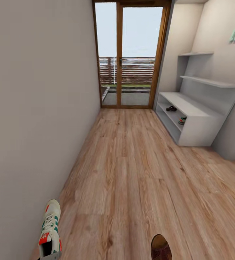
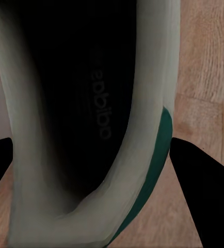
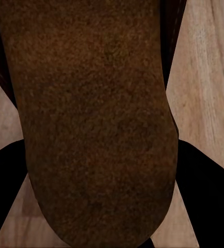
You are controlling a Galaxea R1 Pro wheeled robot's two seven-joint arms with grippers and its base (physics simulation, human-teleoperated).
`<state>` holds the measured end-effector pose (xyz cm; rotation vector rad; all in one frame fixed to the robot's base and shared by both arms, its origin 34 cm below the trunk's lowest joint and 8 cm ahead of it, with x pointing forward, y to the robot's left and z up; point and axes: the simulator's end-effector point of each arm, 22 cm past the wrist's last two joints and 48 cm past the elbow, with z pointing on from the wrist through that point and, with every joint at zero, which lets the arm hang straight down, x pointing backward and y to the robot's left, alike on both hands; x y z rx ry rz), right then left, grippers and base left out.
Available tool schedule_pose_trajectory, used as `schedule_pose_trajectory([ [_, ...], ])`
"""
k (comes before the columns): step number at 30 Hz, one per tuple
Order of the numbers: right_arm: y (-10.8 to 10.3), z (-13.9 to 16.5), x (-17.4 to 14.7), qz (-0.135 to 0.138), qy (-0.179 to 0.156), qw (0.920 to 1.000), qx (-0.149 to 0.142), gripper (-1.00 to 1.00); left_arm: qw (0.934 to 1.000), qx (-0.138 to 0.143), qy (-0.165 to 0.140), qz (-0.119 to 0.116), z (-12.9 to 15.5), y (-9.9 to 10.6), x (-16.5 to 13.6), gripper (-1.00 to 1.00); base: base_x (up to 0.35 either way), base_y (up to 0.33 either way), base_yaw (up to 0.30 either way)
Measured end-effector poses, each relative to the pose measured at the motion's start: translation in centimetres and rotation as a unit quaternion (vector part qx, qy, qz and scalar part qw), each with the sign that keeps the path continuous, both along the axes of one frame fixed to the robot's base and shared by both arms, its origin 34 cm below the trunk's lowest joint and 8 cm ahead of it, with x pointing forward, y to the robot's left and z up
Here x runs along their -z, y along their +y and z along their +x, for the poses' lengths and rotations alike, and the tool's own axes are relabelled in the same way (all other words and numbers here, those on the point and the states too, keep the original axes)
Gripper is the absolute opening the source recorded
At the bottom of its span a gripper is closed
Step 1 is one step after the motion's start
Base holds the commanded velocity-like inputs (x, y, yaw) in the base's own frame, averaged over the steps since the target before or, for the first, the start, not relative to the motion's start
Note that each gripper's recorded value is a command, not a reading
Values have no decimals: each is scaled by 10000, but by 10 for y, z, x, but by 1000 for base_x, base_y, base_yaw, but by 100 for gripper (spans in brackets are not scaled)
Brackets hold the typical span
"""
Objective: Pick up the two gym shoes and the two sandals from the corridor floor and place them onto the hallstand (shoe rack) in the corridor, making sure they are on the rack and not on the floor. Arrange them so the two gym shoes are next to each other and the two sandals are next to each other.
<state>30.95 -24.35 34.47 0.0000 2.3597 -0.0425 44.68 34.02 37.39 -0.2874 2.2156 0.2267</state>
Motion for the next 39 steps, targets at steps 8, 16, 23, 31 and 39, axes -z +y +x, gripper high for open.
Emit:
schedule_pose_trajectory([
  [8,0,0,0,0,3,10000,1,-100,10000,-6,-1,0,0,0,0,-100,332,-65,0],
  [16,0,0,0,0,4,10000,0,-100,10000,-9,-1,-2,0,0,0,-100,339,-3,0],
  [23,0,0,0,0,3,10000,0,-100,10000,-9,-1,0,0,0,0,-100,339,0,0],
  [31,0,0,0,0,4,10000,-1,-100,10000,-8,-2,1,0,0,0,-100,339,0,0],
  [39,0,0,0,0,4,10000,-1,-100,10000,-8,-8,2,0,0,0,-100,339,0,0],
])
